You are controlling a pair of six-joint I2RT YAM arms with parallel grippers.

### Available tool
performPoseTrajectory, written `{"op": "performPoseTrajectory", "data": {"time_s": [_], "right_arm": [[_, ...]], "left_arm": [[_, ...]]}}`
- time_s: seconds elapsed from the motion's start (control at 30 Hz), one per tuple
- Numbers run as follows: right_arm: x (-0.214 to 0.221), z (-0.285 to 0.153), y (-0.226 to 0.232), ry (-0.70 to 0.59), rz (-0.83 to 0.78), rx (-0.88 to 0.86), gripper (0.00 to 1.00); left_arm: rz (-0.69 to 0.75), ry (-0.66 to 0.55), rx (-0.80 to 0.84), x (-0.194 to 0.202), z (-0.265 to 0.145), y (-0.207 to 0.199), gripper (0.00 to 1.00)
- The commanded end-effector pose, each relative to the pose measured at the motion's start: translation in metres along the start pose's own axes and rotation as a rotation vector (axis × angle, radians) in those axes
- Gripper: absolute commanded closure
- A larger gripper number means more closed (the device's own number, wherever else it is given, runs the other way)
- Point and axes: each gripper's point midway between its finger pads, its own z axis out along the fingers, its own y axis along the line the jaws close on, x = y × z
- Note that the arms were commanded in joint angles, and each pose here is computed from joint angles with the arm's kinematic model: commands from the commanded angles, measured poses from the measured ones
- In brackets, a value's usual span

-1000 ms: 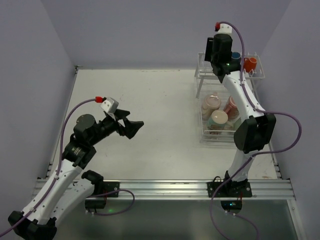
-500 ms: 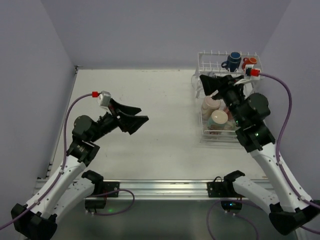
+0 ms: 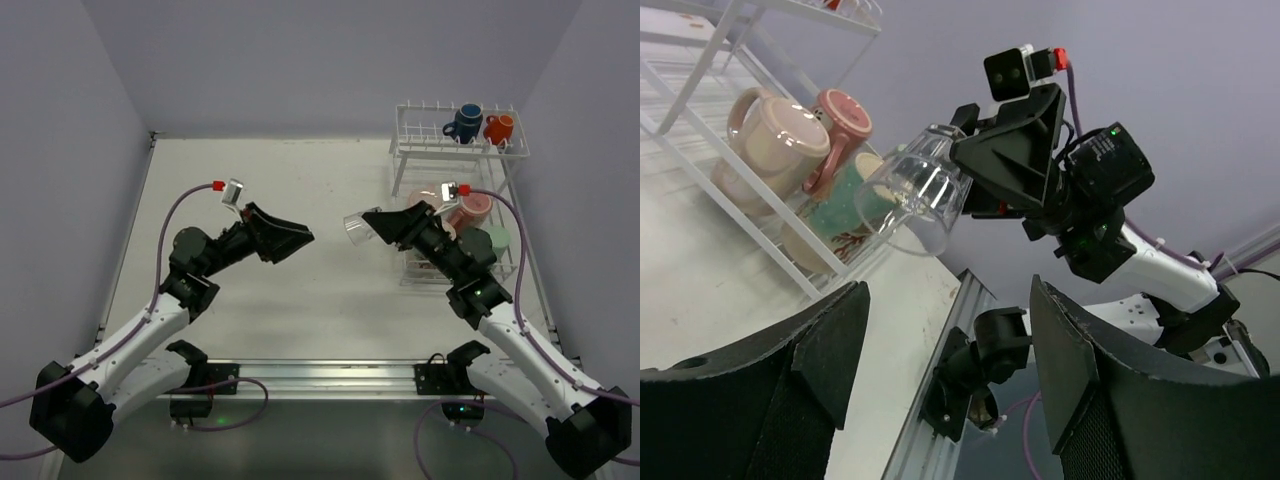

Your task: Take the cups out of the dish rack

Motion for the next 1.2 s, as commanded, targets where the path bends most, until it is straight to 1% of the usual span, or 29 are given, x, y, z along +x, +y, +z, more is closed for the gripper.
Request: {"op": "performPoseTrajectory", "data": {"time_s": [0.0,0.07,0.1,0.2,0.37,0.47,0.57,0.8,0.83,0.87,0.93,0.97,1.0,1.03,1.07,1.1,1.17], "right_arm": [[-0.007,-0.005,0.036,-0.023,0.061,-0.158,0.74],[-0.004,-0.004,0.034,-0.016,0.069,-0.166,0.74],[-0.002,-0.003,0.034,-0.008,0.074,-0.172,0.74],[-0.001,-0.001,0.033,-0.008,0.080,-0.170,0.74],[0.003,0.006,0.028,0.006,0.087,-0.155,0.74],[0.008,0.011,0.024,0.019,0.097,-0.148,0.74],[0.013,0.014,0.023,0.029,0.105,-0.149,0.74],[0.026,0.016,0.025,0.053,0.131,-0.171,0.74],[0.030,0.017,0.024,0.058,0.144,-0.172,0.74],[0.030,0.017,0.024,0.058,0.144,-0.172,0.74],[0.033,0.018,0.023,0.061,0.157,-0.172,0.74],[0.037,0.019,0.020,0.069,0.167,-0.166,0.74],[0.038,0.020,0.019,0.072,0.178,-0.167,0.74],[0.042,0.020,0.021,0.078,0.182,-0.177,0.74],[0.045,0.022,0.017,0.085,0.189,-0.169,0.74],[0.047,0.022,0.018,0.089,0.197,-0.172,0.74],[0.050,0.022,0.017,0.090,0.205,-0.175,0.74]], "left_arm": [[0.038,-0.060,0.075,-0.022,0.014,-0.025,0.30],[0.033,-0.061,0.070,-0.021,0.018,-0.023,0.32],[0.020,-0.047,0.068,-0.016,0.023,-0.019,0.35],[-0.010,-0.012,0.073,-0.005,0.032,-0.016,0.39],[-0.032,0.033,0.117,0.011,0.044,-0.027,0.39],[-0.031,0.039,0.150,0.014,0.050,-0.036,0.39],[-0.027,0.032,0.169,0.014,0.053,-0.041,0.39],[-0.027,0.016,0.148,0.017,0.059,-0.029,0.39],[-0.014,-0.014,0.133,0.014,0.061,-0.025,0.42],[-0.015,-0.011,0.136,0.016,0.061,-0.026,0.42],[0.003,-0.037,0.122,0.013,0.062,-0.024,0.46],[0.008,-0.046,0.119,0.011,0.062,-0.024,0.48],[0.020,-0.056,0.118,0.009,0.062,-0.024,0.57],[0.024,-0.074,0.106,0.006,0.061,-0.022,0.63],[0.032,-0.087,0.099,0.004,0.061,-0.021,0.73],[0.050,-0.100,0.093,0.002,0.059,-0.021,1.00],[0.063,-0.121,0.045,-0.002,0.058,-0.013,1.00]]}}
